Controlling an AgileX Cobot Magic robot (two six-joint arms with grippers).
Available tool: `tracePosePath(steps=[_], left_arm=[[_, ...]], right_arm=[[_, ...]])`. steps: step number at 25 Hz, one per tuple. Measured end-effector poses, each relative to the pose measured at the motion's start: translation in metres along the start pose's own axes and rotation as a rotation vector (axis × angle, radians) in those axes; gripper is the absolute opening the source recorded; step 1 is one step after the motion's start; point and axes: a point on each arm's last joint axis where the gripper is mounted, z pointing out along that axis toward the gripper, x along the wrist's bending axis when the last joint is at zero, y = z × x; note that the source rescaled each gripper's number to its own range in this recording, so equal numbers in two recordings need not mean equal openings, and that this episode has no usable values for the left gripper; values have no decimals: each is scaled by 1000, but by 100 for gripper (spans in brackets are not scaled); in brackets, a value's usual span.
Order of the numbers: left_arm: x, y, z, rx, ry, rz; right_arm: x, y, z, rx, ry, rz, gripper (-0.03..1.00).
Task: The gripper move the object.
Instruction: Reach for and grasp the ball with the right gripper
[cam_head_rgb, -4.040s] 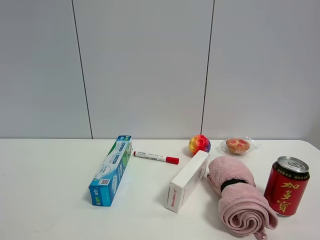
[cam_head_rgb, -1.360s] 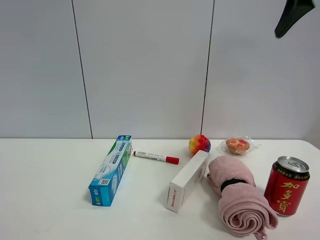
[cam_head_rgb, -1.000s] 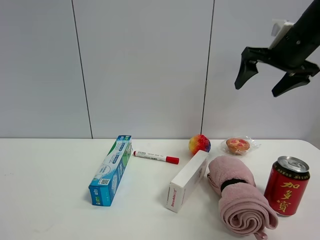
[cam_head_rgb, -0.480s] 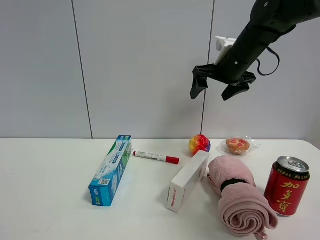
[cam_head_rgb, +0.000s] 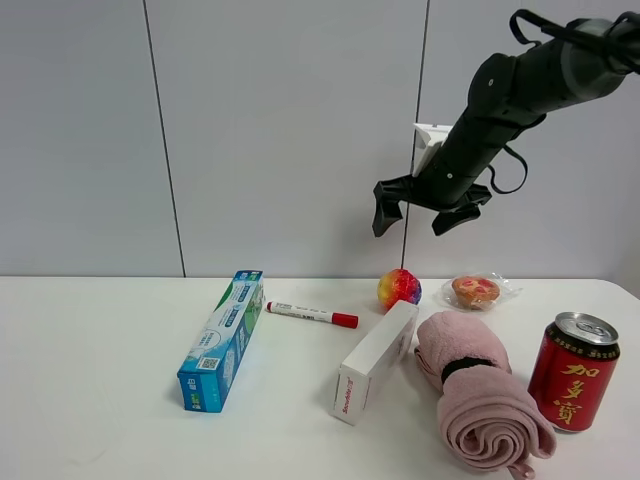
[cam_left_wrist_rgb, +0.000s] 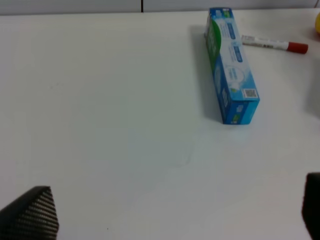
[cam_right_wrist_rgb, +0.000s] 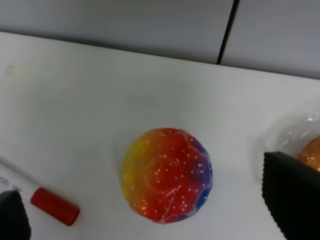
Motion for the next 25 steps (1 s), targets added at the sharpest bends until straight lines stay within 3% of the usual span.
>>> tracePosePath(steps=[25], left_arm=[[0, 0, 0, 0, 0, 0]], right_arm=[[-7, -43, 82, 86, 6, 51, 91]])
